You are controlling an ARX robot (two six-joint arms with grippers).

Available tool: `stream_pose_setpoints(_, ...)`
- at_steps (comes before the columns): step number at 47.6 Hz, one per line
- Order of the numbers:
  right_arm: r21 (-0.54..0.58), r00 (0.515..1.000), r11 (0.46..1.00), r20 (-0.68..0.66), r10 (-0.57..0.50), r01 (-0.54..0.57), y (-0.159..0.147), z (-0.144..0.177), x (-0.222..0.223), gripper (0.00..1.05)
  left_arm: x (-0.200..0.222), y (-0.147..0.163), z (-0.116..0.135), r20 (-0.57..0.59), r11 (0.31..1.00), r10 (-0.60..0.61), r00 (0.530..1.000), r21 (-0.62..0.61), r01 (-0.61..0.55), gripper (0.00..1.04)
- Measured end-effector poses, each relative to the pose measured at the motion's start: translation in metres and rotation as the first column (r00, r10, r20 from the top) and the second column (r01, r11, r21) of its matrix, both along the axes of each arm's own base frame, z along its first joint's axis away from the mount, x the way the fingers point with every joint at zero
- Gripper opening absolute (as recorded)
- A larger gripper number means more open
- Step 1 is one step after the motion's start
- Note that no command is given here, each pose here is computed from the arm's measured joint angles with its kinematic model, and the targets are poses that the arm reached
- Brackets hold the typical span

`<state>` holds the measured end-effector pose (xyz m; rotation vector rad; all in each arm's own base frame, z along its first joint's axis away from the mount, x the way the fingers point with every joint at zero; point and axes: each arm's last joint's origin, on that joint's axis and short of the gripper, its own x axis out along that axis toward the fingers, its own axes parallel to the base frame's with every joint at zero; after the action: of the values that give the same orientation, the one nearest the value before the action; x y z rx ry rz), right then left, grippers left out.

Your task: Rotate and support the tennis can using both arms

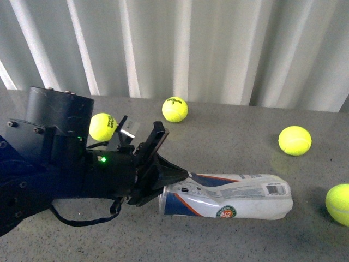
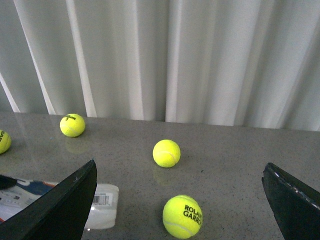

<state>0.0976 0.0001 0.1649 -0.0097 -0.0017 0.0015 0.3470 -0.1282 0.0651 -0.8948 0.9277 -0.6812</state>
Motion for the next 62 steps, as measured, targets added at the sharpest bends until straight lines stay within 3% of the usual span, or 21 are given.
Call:
stream_pose_setpoints(5, 0.000, 1.000, 1.000, 0.000, 0.000, 0.000, 0.000, 0.000, 0.000, 0.98, 0.000, 0.011, 0.049, 0.101, 0.997, -0.018, 0.995, 0.073, 0.010, 0.04)
stream_pose_setpoints(9, 0.000, 1.000, 1.000, 0.000, 0.000, 0.000, 0.000, 0.000, 0.000, 0.98, -0.005, 0.011, 0.107, 0.246, 0.973, -0.104, 0.964, 0.225, 0.047, 0.04)
stream_pose_setpoints(11, 0.000, 1.000, 1.000, 0.000, 0.000, 0.000, 0.000, 0.000, 0.000, 0.98, -0.006, 0.009, 0.124, 0.278, 0.962, -0.132, 0.951, 0.268, 0.055, 0.04)
stream_pose_setpoints(14, 0.000, 1.000, 1.000, 0.000, 0.000, 0.000, 0.000, 0.000, 0.000, 0.98, -0.011, 0.004, 0.152, 0.348, 0.931, -0.208, 0.914, 0.357, 0.076, 0.04)
stream_pose_setpoints(17, 0.000, 1.000, 1.000, 0.000, 0.000, 0.000, 0.000, 0.000, 0.000, 0.98, -0.019, -0.011, 0.192, 0.410, 0.860, -0.356, 0.840, 0.494, 0.124, 0.04)
stream_pose_setpoints(22, 0.000, 1.000, 1.000, 0.000, 0.000, 0.000, 0.000, 0.000, 0.000, 0.98, -0.024, -0.028, 0.214, 0.411, 0.734, -0.512, 0.754, 0.666, 0.135, 0.04)
stream_pose_setpoints(26, 0.000, 1.000, 1.000, 0.000, 0.000, 0.000, 0.000, 0.000, 0.000, 0.98, -0.026, -0.038, 0.218, 0.371, 0.621, -0.604, 0.705, 0.774, 0.124, 0.04)
stream_pose_setpoints(29, 0.000, 1.000, 1.000, 0.000, 0.000, 0.000, 0.000, 0.000, 0.000, 0.98, -0.025, -0.047, 0.214, 0.325, 0.483, -0.677, 0.661, 0.873, 0.067, 0.04)
stream_pose_setpoints(31, 0.000, 1.000, 1.000, 0.000, 0.000, 0.000, 0.000, 0.000, 0.000, 0.98, -0.024, -0.055, 0.209, 0.272, 0.357, -0.729, 0.628, 0.934, 0.009, 0.04)
stream_pose_setpoints(35, 0.000, 1.000, 1.000, 0.000, 0.000, 0.000, 0.000, 0.000, 0.000, 0.98, -0.023, -0.065, 0.200, 0.188, 0.196, -0.791, 0.582, 0.979, -0.049, 0.04)
stream_pose_setpoints(40, 0.000, 1.000, 1.000, 0.000, 0.000, 0.000, 0.000, 0.000, 0.000, 0.98, -0.023, -0.075, 0.191, 0.099, 0.066, -0.843, 0.528, 0.994, -0.082, 0.04)
stream_pose_setpoints(44, 0.000, 1.000, 1.000, 0.000, 0.000, 0.000, 0.000, 0.000, 0.000, 0.98, -0.022, -0.082, 0.186, 0.069, 0.033, -0.865, 0.497, 0.996, -0.082, 0.04)
stream_pose_setpoints(49, 0.000, 1.000, 1.000, 0.000, 0.000, 0.000, 0.000, 0.000, 0.000, 0.98, -0.021, -0.094, 0.180, 0.055, 0.065, -0.888, 0.457, 0.998, 0.006, 0.04)
stream_pose_setpoints(55, 0.000, 1.000, 1.000, 0.000, 0.000, 0.000, 0.000, 0.000, 0.000, 0.98, -0.020, -0.097, 0.177, 0.048, 0.090, -0.890, 0.454, 0.993, 0.072, 0.04)
stream_pose_setpoints(62, 0.000, 1.000, 1.000, 0.000, 0.000, 0.000, 0.000, 0.000, 0.000, 0.98, -0.017, -0.098, 0.171, 0.036, 0.077, -0.881, 0.473, 0.995, 0.066, 0.04)
